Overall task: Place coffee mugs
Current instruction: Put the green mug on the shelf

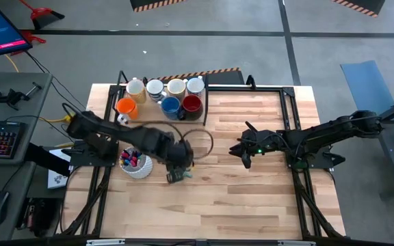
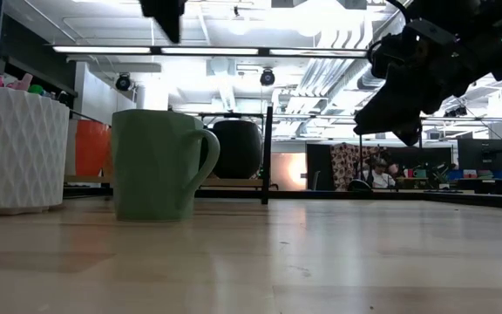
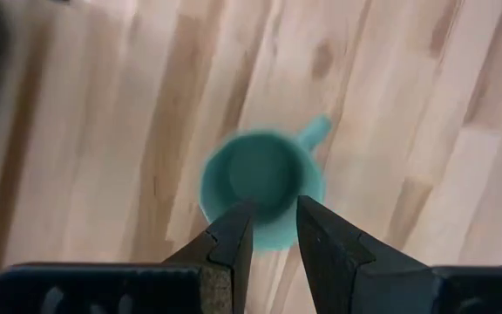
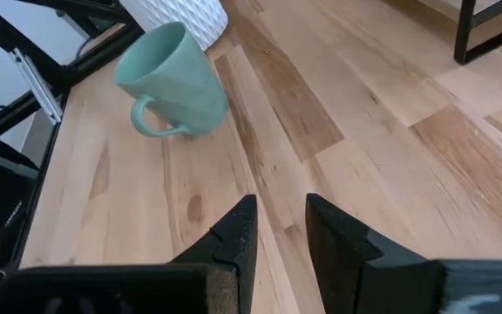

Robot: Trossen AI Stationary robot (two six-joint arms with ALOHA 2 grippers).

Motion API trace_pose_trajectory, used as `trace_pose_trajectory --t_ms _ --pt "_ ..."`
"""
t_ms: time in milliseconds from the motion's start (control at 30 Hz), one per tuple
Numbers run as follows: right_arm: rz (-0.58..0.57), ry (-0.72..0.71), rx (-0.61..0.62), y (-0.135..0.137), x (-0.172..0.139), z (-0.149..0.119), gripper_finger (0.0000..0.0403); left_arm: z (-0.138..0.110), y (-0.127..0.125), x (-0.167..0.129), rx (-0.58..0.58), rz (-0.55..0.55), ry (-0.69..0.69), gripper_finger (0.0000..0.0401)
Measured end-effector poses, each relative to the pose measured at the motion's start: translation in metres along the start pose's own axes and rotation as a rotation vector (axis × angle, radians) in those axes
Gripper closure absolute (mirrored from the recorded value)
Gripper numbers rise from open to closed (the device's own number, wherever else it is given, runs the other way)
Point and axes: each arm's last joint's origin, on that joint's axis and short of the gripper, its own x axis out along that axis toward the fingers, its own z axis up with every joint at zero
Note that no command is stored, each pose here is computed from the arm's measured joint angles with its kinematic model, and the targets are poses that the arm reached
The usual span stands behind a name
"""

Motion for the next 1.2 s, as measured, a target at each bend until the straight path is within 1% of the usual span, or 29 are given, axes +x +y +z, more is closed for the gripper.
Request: trace_pose_trajectory --t_ms 100,167,300,433,633,733,833,1200 --pt "-0.009 0.016 -0.006 -0.001 0.000 -0.001 0.0322 -0.009 -0.012 0.017 0.049 0.007 0.030 0.0320" --pt "-0.003 0.017 -0.005 -0.001 0.000 -0.001 0.0322 -0.018 -0.015 0.027 0.052 0.027 0.071 0.0320" --pt "0.031 0.034 -0.005 0.000 0.000 -0.002 0.0322 -0.024 -0.020 0.040 0.033 0.025 0.074 0.0320" --pt "0.046 0.043 -0.005 0.001 0.000 -0.002 0.0322 -0.030 -0.027 0.050 0.097 0.004 0.062 0.0320" --pt "0.048 0.047 -0.005 0.001 0.000 -0.002 0.0322 -0.034 -0.029 0.062 0.100 -0.022 0.061 0.0320" --pt "0.049 0.048 -0.005 0.001 0.000 -0.002 0.0322 -0.034 -0.030 0.067 0.121 -0.051 0.052 0.0320" --pt "0.055 0.053 0.006 0.001 0.000 -0.002 0.0322 -0.036 -0.030 0.070 0.138 -0.053 0.056 0.0320" --pt "0.065 0.064 0.014 0.001 0.000 -0.003 0.0322 -0.041 -0.031 0.085 0.137 -0.083 0.042 0.0320"
